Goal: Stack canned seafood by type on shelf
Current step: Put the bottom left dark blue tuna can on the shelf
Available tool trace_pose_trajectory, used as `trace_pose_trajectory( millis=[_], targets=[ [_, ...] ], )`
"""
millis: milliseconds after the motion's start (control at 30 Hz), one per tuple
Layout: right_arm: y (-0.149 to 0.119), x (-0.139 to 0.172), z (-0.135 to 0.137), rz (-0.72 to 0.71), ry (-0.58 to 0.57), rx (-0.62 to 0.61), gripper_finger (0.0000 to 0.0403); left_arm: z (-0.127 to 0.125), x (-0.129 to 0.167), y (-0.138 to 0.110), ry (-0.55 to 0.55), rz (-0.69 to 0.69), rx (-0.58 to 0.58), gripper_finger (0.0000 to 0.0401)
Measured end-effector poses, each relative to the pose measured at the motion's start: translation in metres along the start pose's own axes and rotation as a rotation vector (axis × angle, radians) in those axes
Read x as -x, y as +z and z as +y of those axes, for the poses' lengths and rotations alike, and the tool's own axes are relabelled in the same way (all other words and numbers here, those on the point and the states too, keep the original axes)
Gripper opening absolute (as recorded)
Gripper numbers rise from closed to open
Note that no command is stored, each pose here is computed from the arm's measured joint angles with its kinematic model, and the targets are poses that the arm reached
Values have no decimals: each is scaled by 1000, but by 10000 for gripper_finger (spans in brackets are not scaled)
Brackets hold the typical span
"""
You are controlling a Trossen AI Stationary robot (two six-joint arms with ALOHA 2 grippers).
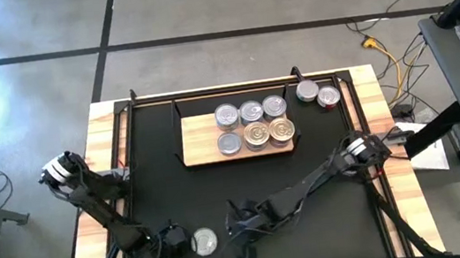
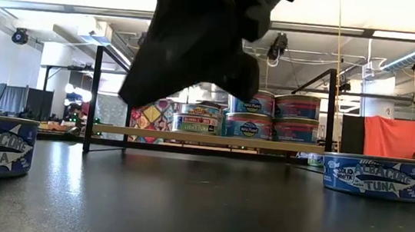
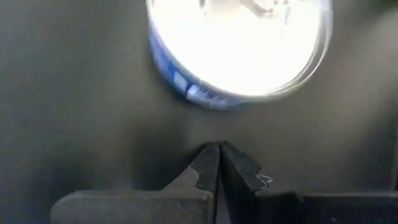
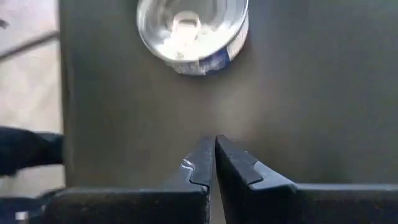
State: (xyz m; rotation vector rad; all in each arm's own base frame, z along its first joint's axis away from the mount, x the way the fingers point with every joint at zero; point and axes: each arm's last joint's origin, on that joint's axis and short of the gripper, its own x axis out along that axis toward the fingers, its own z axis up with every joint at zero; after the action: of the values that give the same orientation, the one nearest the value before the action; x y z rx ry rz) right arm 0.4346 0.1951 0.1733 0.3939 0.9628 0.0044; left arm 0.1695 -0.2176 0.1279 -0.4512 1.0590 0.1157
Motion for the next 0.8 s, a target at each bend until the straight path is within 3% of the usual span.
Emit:
trace_pose_trajectory(
  millis=[233, 467, 567, 700, 800],
  targets=[
    [8, -7, 3, 89, -77, 4, 9, 1, -8, 21, -18, -205, -113, 0],
    [7, -9, -4, 129, -116, 2, 9, 16, -17, 56, 62, -267, -135, 0],
    [3, -7, -9, 175, -155, 1, 10, 15, -17, 65, 44, -279, -172, 0],
    [-2, -4, -13, 231, -197, 21, 12, 9, -9, 62, -1, -252, -199, 8],
    [-3, -5, -14, 238, -198, 44, 13, 6, -3, 48, -40, -206, -191, 35]
  ],
)
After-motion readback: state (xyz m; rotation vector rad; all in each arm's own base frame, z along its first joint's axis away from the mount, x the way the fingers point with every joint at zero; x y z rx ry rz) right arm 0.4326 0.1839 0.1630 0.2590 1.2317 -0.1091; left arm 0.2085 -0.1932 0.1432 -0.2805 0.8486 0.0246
